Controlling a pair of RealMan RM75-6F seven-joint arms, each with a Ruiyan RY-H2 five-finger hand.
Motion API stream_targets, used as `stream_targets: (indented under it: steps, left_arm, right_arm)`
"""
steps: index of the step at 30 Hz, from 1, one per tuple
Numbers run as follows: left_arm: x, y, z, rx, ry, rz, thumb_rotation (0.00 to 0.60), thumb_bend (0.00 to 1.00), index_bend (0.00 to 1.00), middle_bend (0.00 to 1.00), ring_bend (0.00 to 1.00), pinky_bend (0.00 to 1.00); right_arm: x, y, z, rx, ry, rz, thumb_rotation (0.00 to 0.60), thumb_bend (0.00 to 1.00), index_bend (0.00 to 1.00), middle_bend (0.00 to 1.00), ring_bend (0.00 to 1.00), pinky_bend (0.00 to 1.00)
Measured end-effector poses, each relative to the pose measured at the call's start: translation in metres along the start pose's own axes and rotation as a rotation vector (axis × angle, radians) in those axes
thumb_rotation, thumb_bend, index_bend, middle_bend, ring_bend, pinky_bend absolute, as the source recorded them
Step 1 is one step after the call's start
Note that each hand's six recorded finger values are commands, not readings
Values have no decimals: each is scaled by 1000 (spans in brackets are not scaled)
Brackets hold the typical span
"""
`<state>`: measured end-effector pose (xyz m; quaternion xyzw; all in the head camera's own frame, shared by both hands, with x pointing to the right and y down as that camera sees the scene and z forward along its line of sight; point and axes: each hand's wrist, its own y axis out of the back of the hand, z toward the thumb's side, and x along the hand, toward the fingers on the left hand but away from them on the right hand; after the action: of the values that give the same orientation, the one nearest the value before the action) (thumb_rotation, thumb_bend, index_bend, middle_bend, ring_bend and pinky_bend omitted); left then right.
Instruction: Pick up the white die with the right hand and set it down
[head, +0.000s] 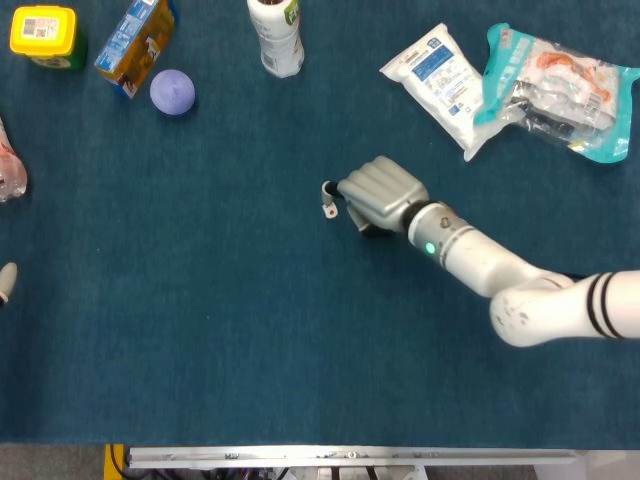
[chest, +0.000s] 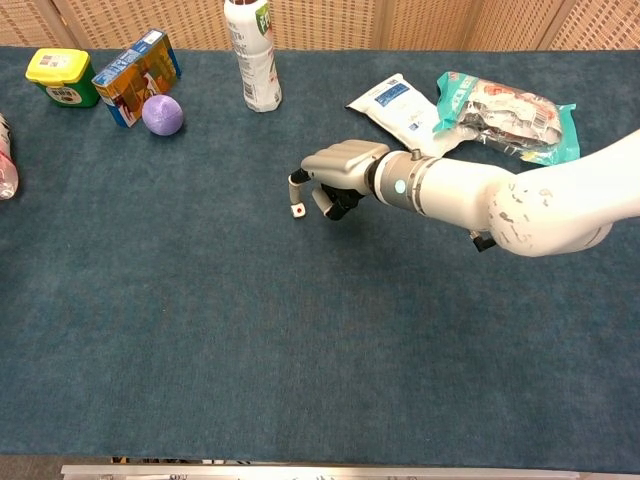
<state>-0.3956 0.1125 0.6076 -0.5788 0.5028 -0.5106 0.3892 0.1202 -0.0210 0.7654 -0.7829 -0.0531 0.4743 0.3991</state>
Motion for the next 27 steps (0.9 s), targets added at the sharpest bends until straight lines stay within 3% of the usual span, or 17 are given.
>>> stream_targets:
  steps: [10, 27]
  left_arm:
    - [1, 0, 2, 1, -6, 1, 600, 274, 31, 124, 77, 47]
    - [1, -1, -2, 5, 6, -2, 600, 274, 31, 125, 78, 47]
  right_arm:
    - [15, 5, -6, -23, 8, -42, 598, 978, 283, 1000, 1000, 1000]
    - [1, -14, -1, 3, 8, 14, 597, 978, 283, 1000, 1000, 1000]
